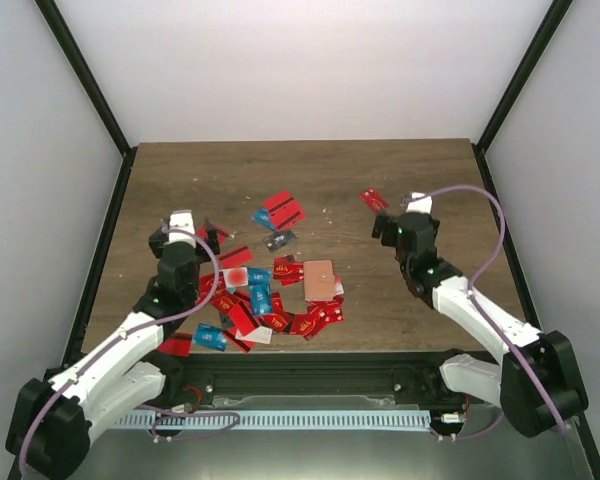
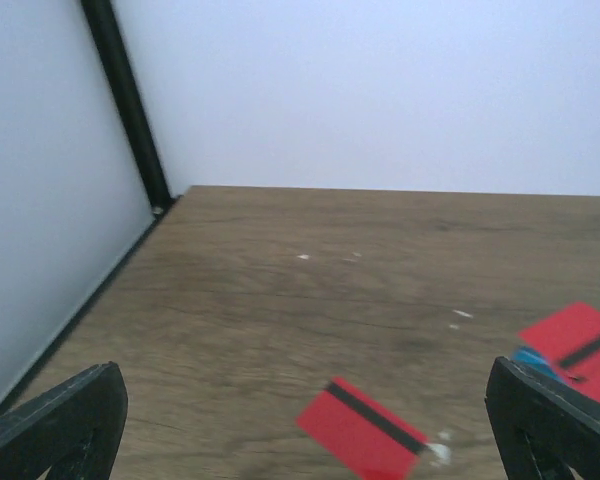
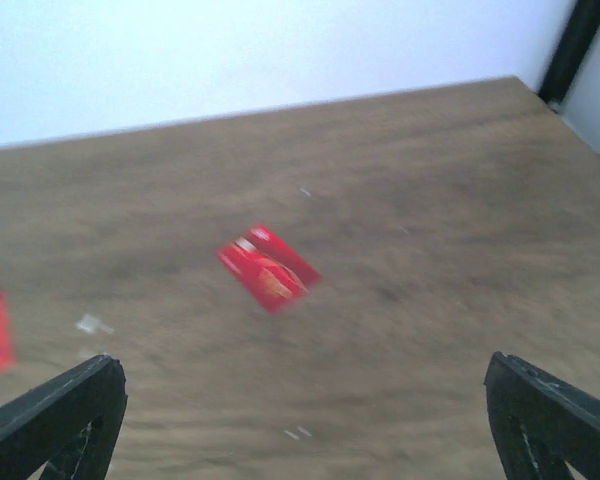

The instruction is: Put the credit cards into the card holder

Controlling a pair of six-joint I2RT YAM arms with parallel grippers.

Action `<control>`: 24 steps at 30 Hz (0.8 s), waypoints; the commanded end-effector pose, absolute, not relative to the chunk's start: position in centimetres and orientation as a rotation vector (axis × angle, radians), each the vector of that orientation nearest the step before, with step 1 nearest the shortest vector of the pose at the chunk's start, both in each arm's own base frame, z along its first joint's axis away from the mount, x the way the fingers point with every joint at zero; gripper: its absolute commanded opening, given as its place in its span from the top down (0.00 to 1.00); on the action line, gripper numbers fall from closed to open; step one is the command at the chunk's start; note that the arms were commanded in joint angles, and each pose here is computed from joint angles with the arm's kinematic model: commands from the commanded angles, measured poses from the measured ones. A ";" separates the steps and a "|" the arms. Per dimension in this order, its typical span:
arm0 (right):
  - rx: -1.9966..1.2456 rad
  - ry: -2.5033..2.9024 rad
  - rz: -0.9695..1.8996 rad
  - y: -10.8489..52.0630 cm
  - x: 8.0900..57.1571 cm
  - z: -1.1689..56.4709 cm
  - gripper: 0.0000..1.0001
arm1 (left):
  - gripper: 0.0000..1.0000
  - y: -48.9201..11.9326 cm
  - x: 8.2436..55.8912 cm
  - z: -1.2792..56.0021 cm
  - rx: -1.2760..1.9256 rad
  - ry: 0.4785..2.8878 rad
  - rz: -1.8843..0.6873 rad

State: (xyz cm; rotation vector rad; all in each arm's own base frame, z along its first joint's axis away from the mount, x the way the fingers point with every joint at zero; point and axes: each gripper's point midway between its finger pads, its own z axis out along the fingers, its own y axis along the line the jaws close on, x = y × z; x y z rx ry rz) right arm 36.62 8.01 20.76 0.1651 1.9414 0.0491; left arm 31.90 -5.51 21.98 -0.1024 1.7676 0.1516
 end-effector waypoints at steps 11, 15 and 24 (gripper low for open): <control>0.081 1.712 -0.131 2.7 36.2 15.2 0.00 | 0.00 2.0 33.5 15.8 -0.224 1.656 0.206; 0.007 1.604 -0.085 2.9 36.3 16.5 0.00 | 0.00 1.5 34.9 16.3 -0.154 1.619 0.170; -0.029 1.567 0.045 1.8 37.6 15.2 0.00 | 0.04 2.1 38.1 13.7 -0.104 1.656 0.053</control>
